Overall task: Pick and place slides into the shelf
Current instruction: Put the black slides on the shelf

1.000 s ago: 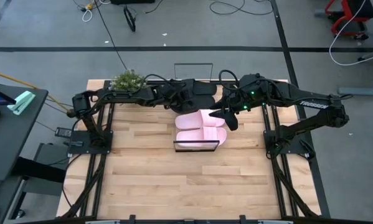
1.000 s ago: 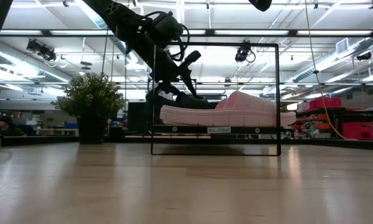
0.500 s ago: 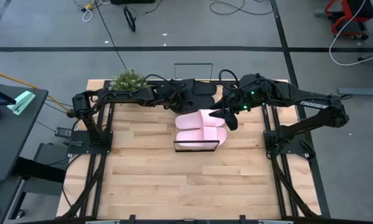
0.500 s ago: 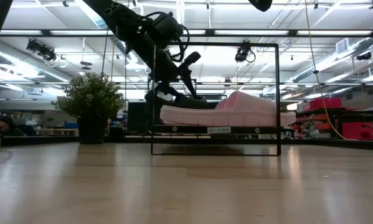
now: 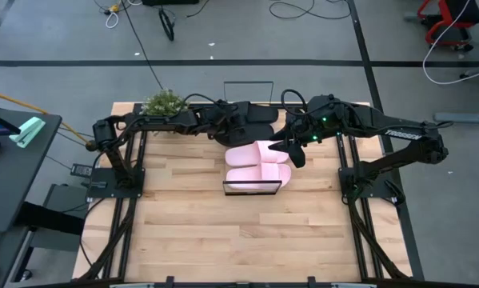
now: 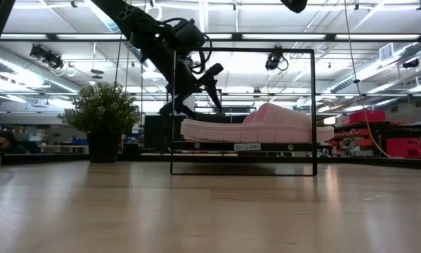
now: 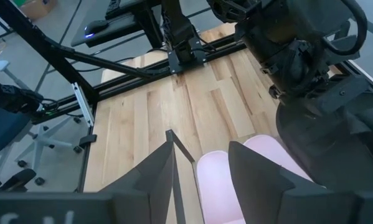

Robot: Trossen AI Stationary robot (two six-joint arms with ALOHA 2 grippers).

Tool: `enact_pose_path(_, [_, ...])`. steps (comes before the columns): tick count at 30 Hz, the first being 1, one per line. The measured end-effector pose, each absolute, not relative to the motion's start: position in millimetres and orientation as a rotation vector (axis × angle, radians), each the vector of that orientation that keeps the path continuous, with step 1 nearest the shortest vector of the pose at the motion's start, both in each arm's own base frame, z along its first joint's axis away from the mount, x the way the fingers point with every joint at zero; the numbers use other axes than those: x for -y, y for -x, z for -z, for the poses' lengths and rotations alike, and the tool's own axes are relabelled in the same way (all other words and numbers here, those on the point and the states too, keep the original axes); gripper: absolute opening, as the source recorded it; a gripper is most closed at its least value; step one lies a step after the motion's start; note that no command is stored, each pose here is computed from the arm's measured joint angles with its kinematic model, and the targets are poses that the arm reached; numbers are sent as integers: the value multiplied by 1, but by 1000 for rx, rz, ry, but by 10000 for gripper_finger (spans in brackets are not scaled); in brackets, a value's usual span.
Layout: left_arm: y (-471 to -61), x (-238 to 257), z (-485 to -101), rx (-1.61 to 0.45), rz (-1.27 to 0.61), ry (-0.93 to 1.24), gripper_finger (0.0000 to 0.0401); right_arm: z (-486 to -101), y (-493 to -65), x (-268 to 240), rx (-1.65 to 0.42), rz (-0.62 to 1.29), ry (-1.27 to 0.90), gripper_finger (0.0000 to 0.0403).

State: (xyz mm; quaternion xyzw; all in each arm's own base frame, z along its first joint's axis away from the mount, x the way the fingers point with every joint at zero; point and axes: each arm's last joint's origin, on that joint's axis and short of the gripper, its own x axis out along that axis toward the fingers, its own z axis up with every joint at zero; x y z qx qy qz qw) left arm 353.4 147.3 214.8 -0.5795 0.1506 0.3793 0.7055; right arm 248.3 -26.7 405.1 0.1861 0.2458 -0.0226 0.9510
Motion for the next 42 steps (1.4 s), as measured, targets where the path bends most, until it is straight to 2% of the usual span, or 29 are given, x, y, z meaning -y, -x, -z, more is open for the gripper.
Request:
enact_pose_path(4, [-351, -147, -212, -363, -865, 1292, 273, -405, -248, 27, -500, 46, -378, 160])
enact_pose_path(14, [-352, -147, -213, -355, -856, 1302, 274, -405, -248, 27, -500, 41, -360, 160])
enact_pose_path(28, [-352, -148, -213, -355, -854, 1300, 307, -405, -248, 27, -500, 41, -358, 160])
enact_pose_path(33, [-356, -148, -218, -329, -779, 1268, 309, -405, -248, 27, -500, 41, -357, 160])
enact_pose_path(42, [-353, -147, -214, -389, -796, 1251, 310, -405, -248, 27, -500, 41, -360, 160])
